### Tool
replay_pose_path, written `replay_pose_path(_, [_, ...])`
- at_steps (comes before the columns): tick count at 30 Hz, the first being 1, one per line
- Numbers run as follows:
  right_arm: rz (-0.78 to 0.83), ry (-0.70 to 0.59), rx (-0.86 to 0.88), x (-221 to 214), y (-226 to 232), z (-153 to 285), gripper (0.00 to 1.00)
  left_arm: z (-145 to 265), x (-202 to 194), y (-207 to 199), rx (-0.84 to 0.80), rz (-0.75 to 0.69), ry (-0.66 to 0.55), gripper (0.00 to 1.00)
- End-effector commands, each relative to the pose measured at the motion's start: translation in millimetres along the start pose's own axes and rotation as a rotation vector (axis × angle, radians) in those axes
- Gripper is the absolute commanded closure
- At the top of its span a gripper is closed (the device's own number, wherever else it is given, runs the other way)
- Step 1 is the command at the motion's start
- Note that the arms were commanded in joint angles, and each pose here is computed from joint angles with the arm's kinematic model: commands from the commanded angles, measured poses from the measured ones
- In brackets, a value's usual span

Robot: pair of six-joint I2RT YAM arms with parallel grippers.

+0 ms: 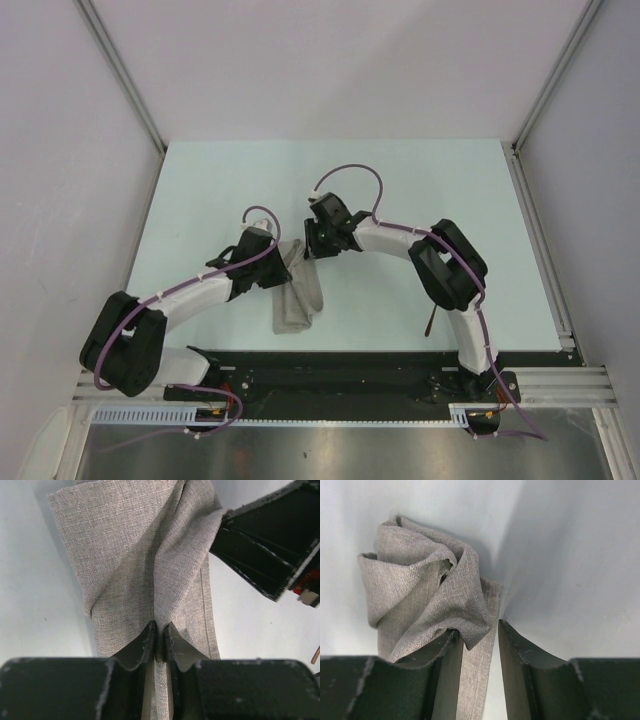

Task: Fold the napkin into a case and place the utensils inside
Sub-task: Fold the 2/3-rectangle-folded napkin at the center of the board.

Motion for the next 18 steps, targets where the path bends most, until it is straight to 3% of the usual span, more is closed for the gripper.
replay_pose_path(1, [0.089, -0.041, -0.094, 8, 1, -7, 0.61, 10, 16, -22, -0.088, 0.003, -0.052, 0.83])
replay_pose_path(7, [0.153, -0.025, -0.210, -13, -1, -18, 0.61, 12, 18, -26, -0.106, 0.005, -0.055, 0.82])
replay_pose_path(11, [0.180, -0.028, -0.300, -21, -11, -18, 0.63, 20, 25, -27, -0.098, -0.002, -0.081, 0.74])
replay_pose_path(18, [0.175, -0.025, -0.327, -23, -20, -15, 0.78, 45, 75, -34, -0.088, 0.048, -0.220, 0.71])
Point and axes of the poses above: each gripper's point midway between its finger pads, its own z axis back along the fingers, its own y axis along the line the jaws close on, x = y × z, the point moved 3 cm from there along z, back along the fingers
